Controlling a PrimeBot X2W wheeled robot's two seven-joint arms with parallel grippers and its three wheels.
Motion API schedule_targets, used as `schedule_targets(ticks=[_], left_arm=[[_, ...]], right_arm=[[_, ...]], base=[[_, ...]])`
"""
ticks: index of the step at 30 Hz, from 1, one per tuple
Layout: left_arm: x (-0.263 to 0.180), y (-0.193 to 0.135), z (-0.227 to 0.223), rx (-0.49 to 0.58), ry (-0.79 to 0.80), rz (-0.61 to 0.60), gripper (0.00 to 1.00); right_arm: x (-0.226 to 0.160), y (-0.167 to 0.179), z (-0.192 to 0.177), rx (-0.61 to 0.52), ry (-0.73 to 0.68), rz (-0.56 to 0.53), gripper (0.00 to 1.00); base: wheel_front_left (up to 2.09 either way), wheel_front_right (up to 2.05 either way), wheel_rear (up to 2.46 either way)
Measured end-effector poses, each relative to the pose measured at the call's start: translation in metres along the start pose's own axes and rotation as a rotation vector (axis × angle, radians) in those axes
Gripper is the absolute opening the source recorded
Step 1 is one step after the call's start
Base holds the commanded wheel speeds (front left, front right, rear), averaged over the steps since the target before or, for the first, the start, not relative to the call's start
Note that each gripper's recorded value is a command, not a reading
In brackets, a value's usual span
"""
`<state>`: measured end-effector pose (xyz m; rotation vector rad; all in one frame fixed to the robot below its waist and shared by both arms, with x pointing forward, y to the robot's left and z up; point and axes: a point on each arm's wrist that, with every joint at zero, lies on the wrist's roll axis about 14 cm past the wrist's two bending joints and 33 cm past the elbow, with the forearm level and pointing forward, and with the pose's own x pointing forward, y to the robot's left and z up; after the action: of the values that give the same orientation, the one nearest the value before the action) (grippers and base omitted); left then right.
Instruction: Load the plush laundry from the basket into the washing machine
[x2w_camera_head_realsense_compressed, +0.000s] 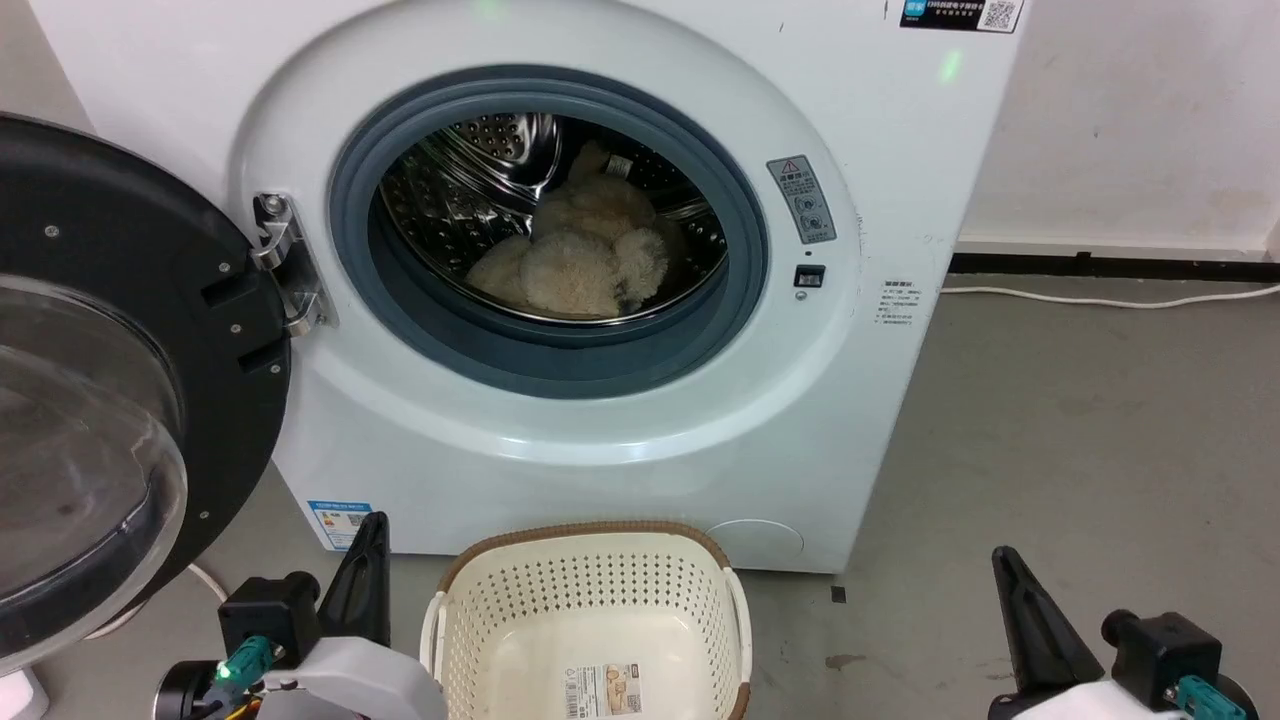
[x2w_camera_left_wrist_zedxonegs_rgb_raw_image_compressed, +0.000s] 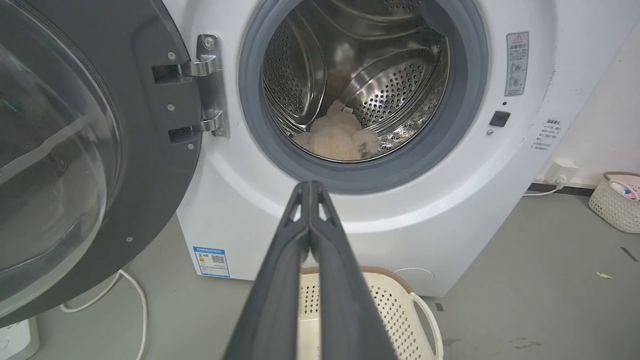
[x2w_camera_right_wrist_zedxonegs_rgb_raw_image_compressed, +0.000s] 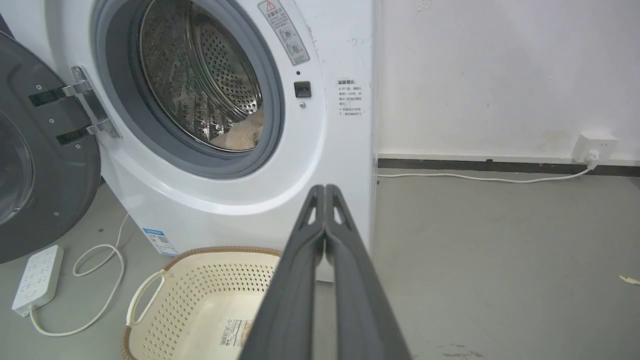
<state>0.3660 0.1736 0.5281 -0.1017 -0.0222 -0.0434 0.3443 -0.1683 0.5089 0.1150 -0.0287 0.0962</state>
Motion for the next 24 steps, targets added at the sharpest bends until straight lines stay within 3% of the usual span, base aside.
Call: schedule_targets(ticks=[24], left_arm=[[0.0038,-0.0002,0.0033,0.047,-0.009,0.007,0.00]], right_arm=[[0.0093,0.0034,0.0044,-0.049,0.017,0.016,0.00]], base=[[0.00,0.00,0.00]])
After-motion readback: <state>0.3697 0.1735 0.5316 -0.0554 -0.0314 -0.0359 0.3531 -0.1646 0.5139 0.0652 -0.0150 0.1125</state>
